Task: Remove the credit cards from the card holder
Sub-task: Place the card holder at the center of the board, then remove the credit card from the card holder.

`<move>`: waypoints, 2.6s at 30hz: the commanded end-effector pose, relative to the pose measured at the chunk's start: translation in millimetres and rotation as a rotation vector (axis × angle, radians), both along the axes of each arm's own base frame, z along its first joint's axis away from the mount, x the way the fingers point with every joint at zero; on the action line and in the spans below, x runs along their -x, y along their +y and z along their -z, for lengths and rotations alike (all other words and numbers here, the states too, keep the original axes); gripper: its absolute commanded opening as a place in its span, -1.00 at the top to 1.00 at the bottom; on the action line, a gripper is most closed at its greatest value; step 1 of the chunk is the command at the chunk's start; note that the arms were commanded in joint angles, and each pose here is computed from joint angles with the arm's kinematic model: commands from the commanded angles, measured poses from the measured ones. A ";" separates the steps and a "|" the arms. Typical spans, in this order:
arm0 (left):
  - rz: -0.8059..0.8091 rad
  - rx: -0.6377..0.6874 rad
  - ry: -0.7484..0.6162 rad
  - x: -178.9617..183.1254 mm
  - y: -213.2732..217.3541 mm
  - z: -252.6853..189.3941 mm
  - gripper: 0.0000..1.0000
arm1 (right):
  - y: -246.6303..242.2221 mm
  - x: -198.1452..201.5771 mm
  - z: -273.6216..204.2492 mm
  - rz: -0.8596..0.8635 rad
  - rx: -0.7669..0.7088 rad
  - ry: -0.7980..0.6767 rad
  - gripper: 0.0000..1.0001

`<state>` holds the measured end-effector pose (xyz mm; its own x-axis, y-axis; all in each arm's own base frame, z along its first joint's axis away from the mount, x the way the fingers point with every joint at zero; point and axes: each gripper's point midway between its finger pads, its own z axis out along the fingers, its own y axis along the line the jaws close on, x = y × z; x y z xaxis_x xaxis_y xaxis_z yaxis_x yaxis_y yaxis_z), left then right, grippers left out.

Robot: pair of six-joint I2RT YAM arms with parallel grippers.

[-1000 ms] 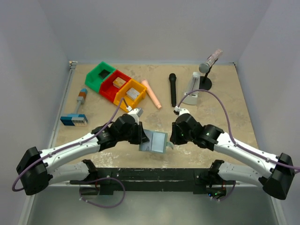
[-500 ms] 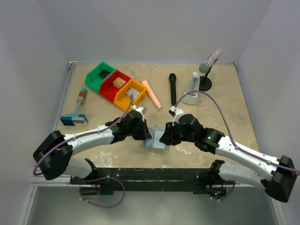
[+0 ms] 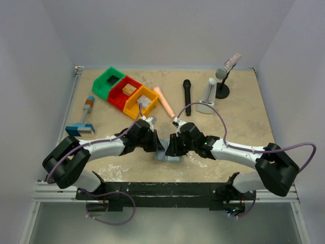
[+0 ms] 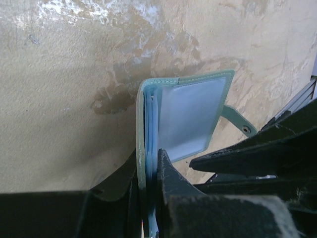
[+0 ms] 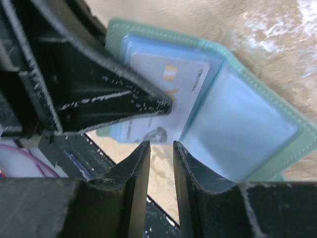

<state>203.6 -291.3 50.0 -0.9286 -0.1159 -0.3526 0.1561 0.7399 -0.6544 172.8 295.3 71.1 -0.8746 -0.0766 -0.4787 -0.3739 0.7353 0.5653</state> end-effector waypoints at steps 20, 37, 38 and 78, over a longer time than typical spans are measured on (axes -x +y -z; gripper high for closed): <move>0.037 -0.118 0.043 -4.4 12.3 -8.0 0.40 | -17.9 -11.6 41.0 0.099 0.009 0.065 0.41; -0.058 -0.199 -0.177 -7.6 60.7 -74.1 0.05 | -20.0 -19.1 34.7 0.085 0.067 0.040 0.42; -0.048 -0.165 -0.184 -6.1 56.2 -79.5 0.07 | -18.5 -20.7 31.7 0.083 0.061 0.032 0.42; -0.096 -0.081 0.020 14.5 35.6 33.1 1.00 | -6.4 -13.6 2.3 0.052 0.024 0.052 0.27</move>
<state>192.0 -263.0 28.5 -0.9203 -0.1669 -0.3538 0.0942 0.7832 -0.6146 186.9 294.0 89.3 -0.8842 -0.0339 -0.4658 -0.3389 0.7329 0.5899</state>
